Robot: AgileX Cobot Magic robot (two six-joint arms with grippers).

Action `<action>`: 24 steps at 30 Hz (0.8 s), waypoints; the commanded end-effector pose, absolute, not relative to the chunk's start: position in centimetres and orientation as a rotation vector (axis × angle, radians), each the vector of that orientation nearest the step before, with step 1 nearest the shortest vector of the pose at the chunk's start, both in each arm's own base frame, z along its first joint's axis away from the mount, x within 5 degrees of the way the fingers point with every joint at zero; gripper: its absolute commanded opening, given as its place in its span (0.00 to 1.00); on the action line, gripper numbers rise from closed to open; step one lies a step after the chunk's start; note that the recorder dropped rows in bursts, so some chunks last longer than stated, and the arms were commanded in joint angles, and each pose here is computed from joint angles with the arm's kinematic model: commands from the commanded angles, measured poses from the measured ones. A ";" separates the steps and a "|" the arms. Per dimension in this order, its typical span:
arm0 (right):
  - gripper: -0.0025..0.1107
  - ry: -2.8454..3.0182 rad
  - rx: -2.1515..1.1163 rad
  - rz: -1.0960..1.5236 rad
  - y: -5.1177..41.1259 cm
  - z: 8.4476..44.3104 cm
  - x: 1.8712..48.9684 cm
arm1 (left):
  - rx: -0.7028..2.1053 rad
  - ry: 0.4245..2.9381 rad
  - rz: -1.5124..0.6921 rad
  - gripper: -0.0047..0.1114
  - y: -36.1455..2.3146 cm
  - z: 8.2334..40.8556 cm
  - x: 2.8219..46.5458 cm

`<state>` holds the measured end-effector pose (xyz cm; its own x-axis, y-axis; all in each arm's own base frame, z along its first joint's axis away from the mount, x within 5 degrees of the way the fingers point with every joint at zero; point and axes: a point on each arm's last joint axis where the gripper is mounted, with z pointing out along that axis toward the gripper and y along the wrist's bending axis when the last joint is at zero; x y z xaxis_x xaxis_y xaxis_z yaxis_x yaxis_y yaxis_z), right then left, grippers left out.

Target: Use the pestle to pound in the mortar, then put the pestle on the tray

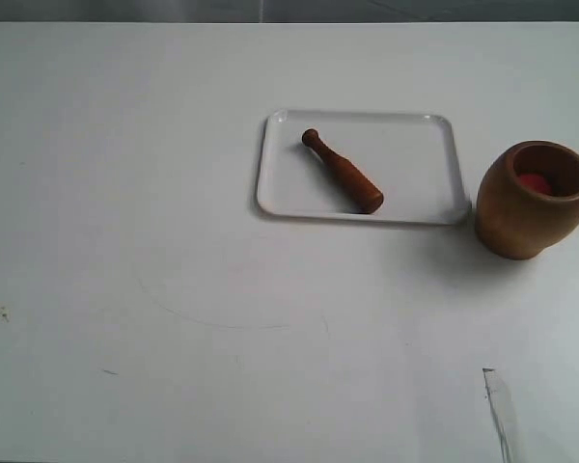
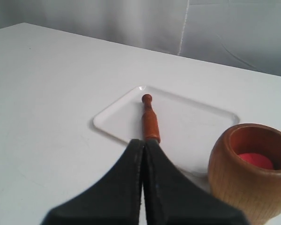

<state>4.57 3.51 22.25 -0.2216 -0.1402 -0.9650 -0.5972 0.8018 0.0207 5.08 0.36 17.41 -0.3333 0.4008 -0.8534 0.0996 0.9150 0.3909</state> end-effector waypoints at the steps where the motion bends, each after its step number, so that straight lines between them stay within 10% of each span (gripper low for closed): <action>1: 0.02 1.740 -0.478 0.373 2.9 22.5 4.9 | 0.361 1.897 0.302 0.04 0.3 17.4 5.1; 24: 0.02 1.579 -0.162 0.173 1.2 20.4 5.5 | 0.361 1.897 0.302 0.04 0.3 17.4 5.1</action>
